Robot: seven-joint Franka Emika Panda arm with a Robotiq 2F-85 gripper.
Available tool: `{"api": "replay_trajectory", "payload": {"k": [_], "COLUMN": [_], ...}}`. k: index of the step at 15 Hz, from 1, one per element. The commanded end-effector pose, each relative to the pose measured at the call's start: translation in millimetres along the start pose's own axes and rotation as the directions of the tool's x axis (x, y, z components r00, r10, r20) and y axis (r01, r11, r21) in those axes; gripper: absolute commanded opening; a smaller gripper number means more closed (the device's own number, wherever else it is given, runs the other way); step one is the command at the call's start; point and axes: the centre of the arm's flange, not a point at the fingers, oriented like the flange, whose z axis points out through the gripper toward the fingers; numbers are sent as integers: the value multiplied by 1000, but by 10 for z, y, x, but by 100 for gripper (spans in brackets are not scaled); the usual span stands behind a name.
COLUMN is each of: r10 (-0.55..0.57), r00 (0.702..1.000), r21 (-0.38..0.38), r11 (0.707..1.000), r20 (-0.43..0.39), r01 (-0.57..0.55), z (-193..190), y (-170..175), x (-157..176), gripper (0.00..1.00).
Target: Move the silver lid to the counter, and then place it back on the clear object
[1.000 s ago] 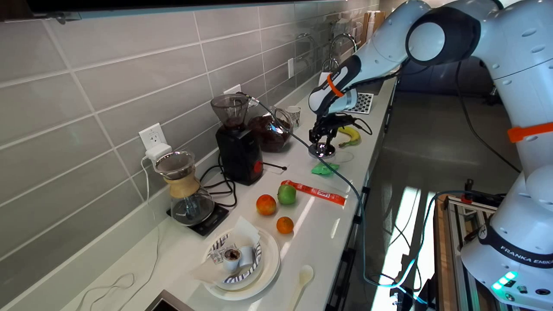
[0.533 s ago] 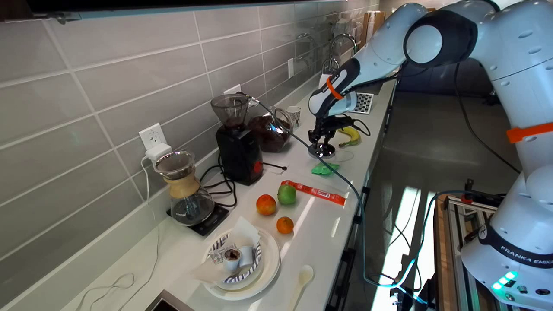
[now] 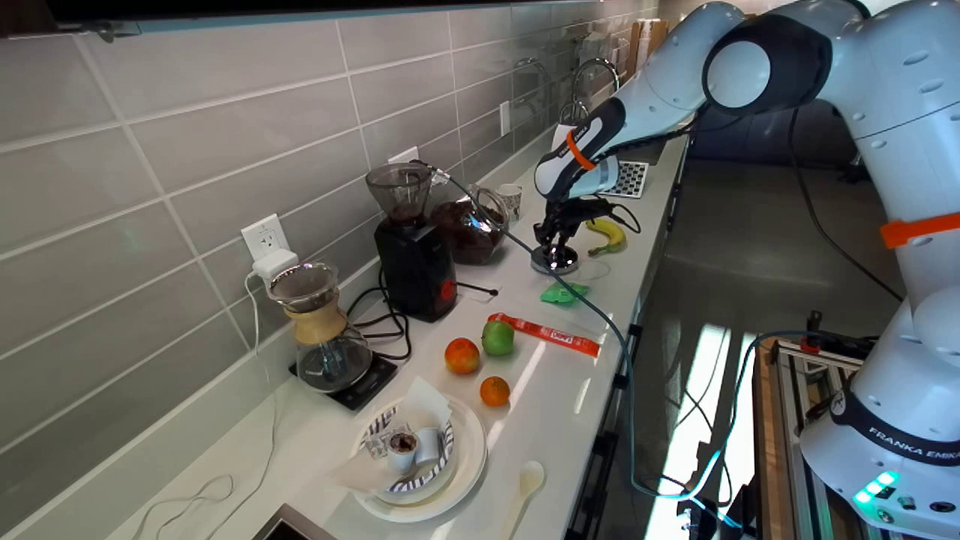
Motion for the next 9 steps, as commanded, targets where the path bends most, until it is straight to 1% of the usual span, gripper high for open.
{"api": "replay_trajectory", "payload": {"k": [1, 3, 5, 7, 9], "r10": [-40, -66, -87, -101, -84], "r00": [996, 987, 970, 940, 917], "r21": [-6, 8, 33, 62, 105], "r11": [999, 998, 995, 990, 985], "r20": [-79, -149, -228, -325, -390], "r01": [40, 68, 97, 127, 135], "z": [-671, -1091, -1407, -1583, -1645], "y": [-8, -32, -75, -140, -231], "x": [-30, -5, 35, 71, 81], "gripper": [21, 21, 21, 21, 21]}}
